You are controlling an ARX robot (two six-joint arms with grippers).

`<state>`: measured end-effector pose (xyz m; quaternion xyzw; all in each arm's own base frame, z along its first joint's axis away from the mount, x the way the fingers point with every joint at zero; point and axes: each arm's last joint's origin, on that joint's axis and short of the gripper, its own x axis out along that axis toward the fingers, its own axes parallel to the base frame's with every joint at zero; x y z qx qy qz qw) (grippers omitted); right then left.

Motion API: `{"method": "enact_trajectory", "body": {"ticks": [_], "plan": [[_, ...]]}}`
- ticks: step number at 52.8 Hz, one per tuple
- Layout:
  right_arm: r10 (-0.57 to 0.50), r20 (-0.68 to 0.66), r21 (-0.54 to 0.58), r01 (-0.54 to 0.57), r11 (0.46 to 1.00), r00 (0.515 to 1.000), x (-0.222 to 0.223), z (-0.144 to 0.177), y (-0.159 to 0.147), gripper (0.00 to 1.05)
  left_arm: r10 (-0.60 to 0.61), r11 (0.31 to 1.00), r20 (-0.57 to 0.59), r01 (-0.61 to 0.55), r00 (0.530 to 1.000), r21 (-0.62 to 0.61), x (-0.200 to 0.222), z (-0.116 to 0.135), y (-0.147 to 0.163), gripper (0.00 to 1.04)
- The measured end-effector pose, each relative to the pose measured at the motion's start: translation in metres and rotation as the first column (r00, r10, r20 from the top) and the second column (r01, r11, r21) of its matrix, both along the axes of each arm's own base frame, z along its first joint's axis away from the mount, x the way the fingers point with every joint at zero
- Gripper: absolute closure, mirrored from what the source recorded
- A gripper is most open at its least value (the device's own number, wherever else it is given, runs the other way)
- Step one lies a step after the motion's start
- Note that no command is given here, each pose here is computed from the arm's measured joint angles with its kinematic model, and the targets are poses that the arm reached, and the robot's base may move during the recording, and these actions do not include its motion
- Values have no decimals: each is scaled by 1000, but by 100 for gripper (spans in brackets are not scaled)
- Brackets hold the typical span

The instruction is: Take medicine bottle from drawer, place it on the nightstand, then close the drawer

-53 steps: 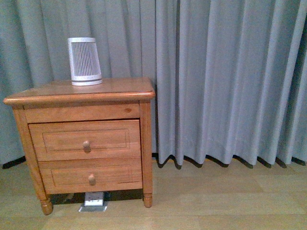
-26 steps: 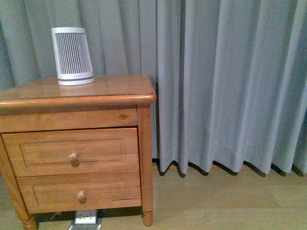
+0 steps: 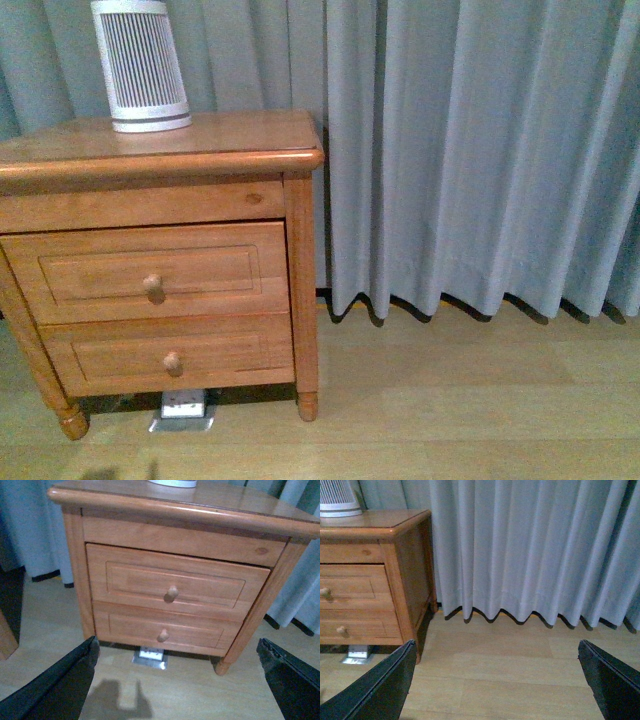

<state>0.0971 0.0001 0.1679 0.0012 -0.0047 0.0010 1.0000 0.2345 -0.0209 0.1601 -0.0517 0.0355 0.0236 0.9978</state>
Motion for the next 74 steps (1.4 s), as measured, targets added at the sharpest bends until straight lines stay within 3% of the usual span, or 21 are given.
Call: {"method": "enact_trajectory", "body": {"ticks": [13, 39, 55, 74], "plan": [[0, 0, 0, 0, 1000, 1000, 0, 0, 0, 7, -2, 997, 59, -2, 998, 79, 101, -47, -15, 7], [0, 0, 0, 0, 1000, 1000, 0, 0, 0, 7, -85, 975, 17, 79, 996, 208, 197, -111, -23, 7], [0, 0, 0, 0, 1000, 1000, 0, 0, 0, 7, -24, 976, -31, 30, 999, 214, 234, -129, -10, 7], [0, 0, 0, 0, 1000, 1000, 0, 0, 0, 7, 4, 980, -22, 1, 1000, 200, 259, -132, -1, 7]]}}
